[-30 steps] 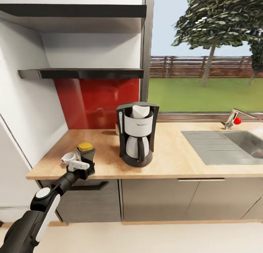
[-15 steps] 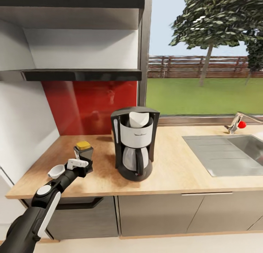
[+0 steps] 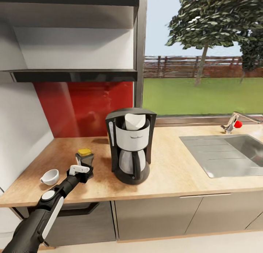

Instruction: Set up a coffee station on the kitchen countertop: keep the coffee maker on the countertop, move the bottle of coffee from the kitchen shelf to the counter next to the coffee maker, place a paper coffee filter on top of the coffee maker, put the saucer next to the coffee maker with the coffee cup on the saucer, and place the electric kettle next to the coffee maker.

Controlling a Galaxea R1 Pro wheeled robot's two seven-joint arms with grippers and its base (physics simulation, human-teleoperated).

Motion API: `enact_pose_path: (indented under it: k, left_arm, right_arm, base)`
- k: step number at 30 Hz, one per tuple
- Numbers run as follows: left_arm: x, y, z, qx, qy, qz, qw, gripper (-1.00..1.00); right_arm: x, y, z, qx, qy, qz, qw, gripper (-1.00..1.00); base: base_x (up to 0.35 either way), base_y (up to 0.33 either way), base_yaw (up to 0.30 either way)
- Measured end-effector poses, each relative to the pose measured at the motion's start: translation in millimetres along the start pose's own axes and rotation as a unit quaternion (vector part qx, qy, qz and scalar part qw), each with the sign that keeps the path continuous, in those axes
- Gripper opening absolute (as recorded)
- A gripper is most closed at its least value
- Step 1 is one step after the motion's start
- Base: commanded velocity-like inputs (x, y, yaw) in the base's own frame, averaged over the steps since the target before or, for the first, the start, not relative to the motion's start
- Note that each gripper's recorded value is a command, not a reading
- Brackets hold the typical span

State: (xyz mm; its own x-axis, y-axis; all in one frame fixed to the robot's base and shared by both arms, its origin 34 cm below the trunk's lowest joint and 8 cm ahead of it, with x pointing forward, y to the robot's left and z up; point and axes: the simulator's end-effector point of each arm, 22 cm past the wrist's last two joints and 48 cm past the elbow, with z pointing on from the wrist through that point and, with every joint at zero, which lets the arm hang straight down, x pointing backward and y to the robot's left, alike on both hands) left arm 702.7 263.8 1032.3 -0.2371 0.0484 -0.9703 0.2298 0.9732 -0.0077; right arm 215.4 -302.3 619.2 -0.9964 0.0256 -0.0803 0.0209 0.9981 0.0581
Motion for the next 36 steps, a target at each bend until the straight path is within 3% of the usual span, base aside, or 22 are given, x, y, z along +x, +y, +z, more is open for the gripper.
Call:
enact_pose_path:
  k: [6, 15, 21, 32, 36]
  left_arm:
    - [-5, 2, 1.4, -0.002, -0.005, 0.001, 1.0000, -1.00]
    - [-4, 13, 0.5, -0.020, -0.033, 0.008, 0.9992, -1.00]
    - [8, 13, 0.0, -0.021, -0.027, 0.003, 0.9994, -1.00]
    - [29, 17, 2.2, -0.025, -0.017, 0.002, 0.9995, -1.00]
    - [24, 20, 1.6, -0.028, -0.029, 0.004, 0.9992, -1.00]
  right_arm:
    - [0, -1, -0.2, 0.002, 0.000, -0.001, 1.0000, 1.00]
    - [-1, -1, 0.0, 0.001, 0.000, -0.002, 1.0000, 1.00]
    - [1, 0, 0.0, -0.001, 0.002, -0.001, 1.0000, 1.00]
    - [1, 0, -0.1, -0.001, 0.002, -0.001, 1.0000, 1.00]
    - [1, 0, 0.0, -0.001, 0.002, -0.001, 1.0000, 1.00]
  base:
    - [0.297, 0.000, -0.050]
    - [0.032, 0.000, -0.001]
    - [0.020, 0.000, 0.000]
    - [0.237, 0.000, 0.000]
    - [0.015, 0.000, -0.010]
